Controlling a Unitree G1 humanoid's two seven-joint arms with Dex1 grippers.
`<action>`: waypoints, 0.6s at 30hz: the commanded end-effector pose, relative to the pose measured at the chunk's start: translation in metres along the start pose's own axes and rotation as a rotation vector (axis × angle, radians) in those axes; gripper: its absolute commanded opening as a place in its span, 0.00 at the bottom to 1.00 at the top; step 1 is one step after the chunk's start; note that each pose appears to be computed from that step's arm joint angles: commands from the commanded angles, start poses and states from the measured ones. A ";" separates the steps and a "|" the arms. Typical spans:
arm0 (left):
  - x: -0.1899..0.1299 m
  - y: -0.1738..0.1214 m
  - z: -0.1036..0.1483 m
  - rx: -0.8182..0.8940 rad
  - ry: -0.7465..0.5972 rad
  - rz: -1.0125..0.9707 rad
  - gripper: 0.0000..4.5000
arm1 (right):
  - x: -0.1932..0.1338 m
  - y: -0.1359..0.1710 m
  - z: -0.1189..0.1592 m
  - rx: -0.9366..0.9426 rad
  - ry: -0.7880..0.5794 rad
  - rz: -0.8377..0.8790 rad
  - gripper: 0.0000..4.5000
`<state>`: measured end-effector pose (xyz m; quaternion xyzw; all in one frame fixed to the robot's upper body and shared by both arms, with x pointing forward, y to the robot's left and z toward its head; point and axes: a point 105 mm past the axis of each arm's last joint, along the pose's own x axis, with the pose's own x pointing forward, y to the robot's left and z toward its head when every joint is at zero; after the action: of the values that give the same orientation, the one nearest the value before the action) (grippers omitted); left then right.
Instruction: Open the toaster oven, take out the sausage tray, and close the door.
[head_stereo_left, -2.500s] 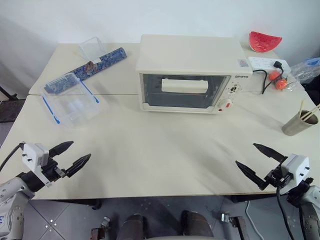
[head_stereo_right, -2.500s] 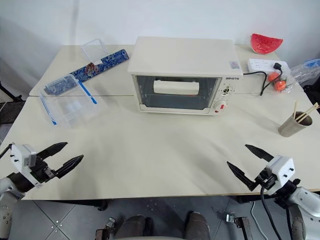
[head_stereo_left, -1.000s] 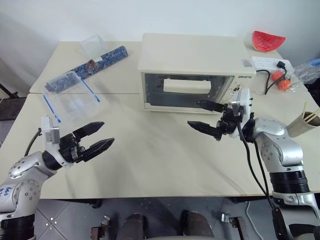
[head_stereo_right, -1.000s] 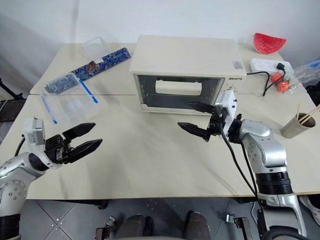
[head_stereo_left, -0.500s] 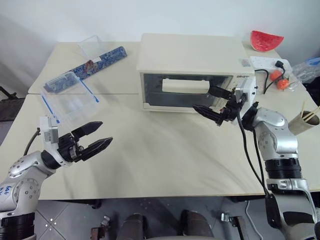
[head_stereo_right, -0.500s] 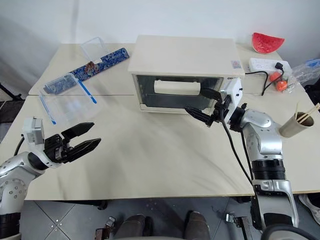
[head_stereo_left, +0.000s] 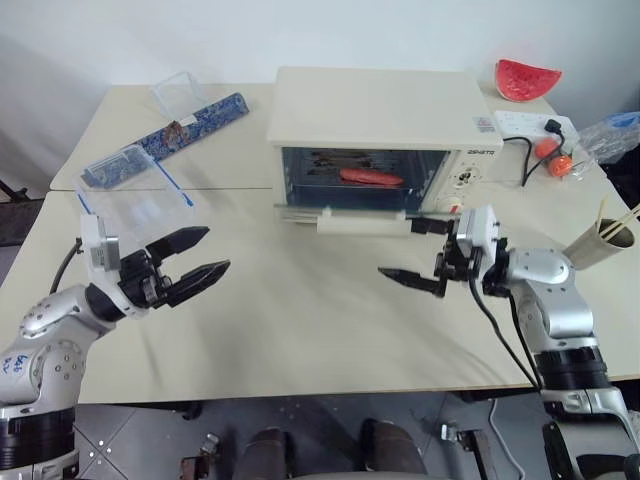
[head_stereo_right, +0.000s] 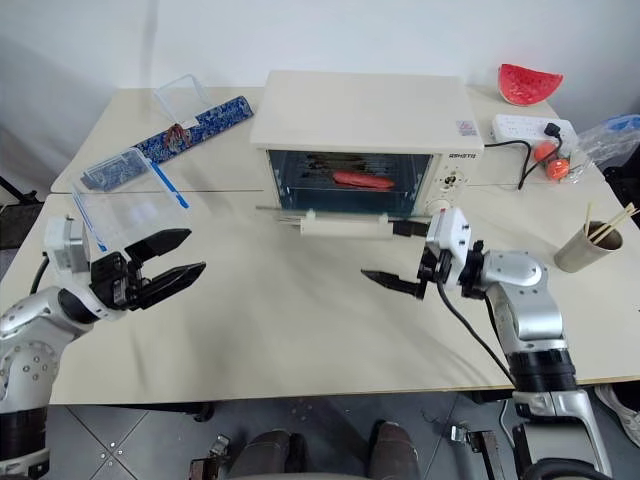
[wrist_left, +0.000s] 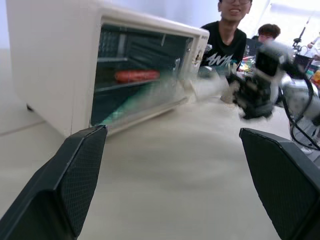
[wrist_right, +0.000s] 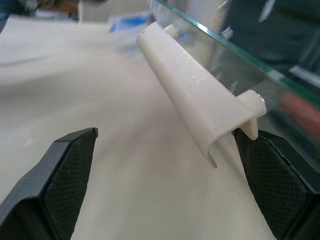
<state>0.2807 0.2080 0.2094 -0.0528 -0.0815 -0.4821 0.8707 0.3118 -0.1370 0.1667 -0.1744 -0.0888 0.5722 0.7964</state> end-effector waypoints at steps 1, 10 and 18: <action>0.016 0.007 0.019 0.012 -0.062 -0.013 0.86 | 0.000 0.009 0.006 -0.102 -0.011 0.008 1.00; 0.093 0.031 0.009 0.069 -0.101 -0.074 0.21 | -0.003 0.003 0.003 -0.142 -0.016 -0.095 1.00; 0.146 0.033 -0.021 0.081 -0.049 -0.110 0.01 | -0.011 0.007 0.003 -0.175 0.008 -0.123 1.00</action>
<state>0.3845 0.1046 0.2089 -0.0427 -0.1083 -0.5229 0.8444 0.3056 -0.1428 0.1545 -0.2188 -0.1207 0.5202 0.8166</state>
